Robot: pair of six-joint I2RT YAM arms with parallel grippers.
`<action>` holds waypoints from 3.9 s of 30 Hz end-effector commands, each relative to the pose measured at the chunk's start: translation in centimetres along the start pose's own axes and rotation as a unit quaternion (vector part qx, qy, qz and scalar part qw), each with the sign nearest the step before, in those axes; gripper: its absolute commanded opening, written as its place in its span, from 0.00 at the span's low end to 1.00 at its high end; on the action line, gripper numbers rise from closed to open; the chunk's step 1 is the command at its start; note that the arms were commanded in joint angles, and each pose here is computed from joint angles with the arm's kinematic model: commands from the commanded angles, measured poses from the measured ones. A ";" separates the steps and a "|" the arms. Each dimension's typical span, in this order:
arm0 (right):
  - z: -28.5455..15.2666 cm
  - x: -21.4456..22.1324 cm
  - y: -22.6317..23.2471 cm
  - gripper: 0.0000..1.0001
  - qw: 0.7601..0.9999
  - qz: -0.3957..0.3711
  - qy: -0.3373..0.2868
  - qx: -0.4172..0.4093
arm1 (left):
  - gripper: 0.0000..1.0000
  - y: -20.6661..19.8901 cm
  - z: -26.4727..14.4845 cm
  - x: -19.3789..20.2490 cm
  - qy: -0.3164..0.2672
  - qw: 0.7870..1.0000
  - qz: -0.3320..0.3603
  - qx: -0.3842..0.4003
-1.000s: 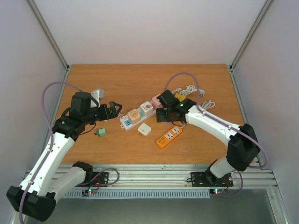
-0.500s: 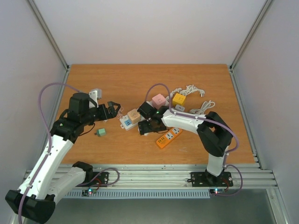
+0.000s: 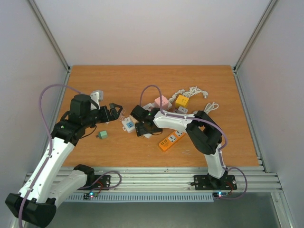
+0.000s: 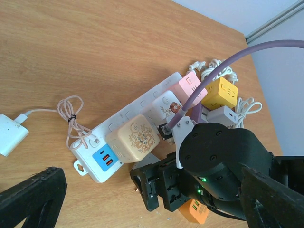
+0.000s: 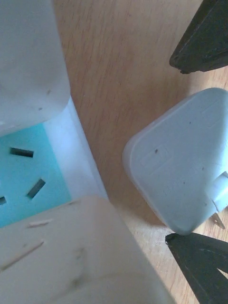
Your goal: Insert the plug
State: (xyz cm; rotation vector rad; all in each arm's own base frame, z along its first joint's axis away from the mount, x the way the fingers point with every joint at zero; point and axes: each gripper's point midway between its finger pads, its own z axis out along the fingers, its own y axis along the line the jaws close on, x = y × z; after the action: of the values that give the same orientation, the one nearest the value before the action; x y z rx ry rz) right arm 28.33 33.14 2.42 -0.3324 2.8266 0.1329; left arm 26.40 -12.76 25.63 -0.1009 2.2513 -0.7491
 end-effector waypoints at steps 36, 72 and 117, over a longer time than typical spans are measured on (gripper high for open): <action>-3.7 -0.9 -0.7 0.58 0.997 0.055 -0.055 0.022 | 0.97 -1.6 2.9 2.7 0.031 0.994 -0.065 0.081; -20.1 -4.2 -1.1 0.60 0.940 0.245 -0.137 -0.194 | 0.27 -10.8 8.1 8.3 0.054 0.950 -0.089 0.294; -41.2 -2.3 1.2 0.43 0.738 -0.005 -0.265 -0.620 | 0.00 -23.0 -7.6 1.1 0.109 0.845 -0.022 0.523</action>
State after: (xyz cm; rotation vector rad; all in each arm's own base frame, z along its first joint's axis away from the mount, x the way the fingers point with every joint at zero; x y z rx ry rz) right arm 20.33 29.94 40.14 -0.3657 1.8323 1.7521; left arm 18.20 -28.96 39.38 0.3768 1.8001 -1.9650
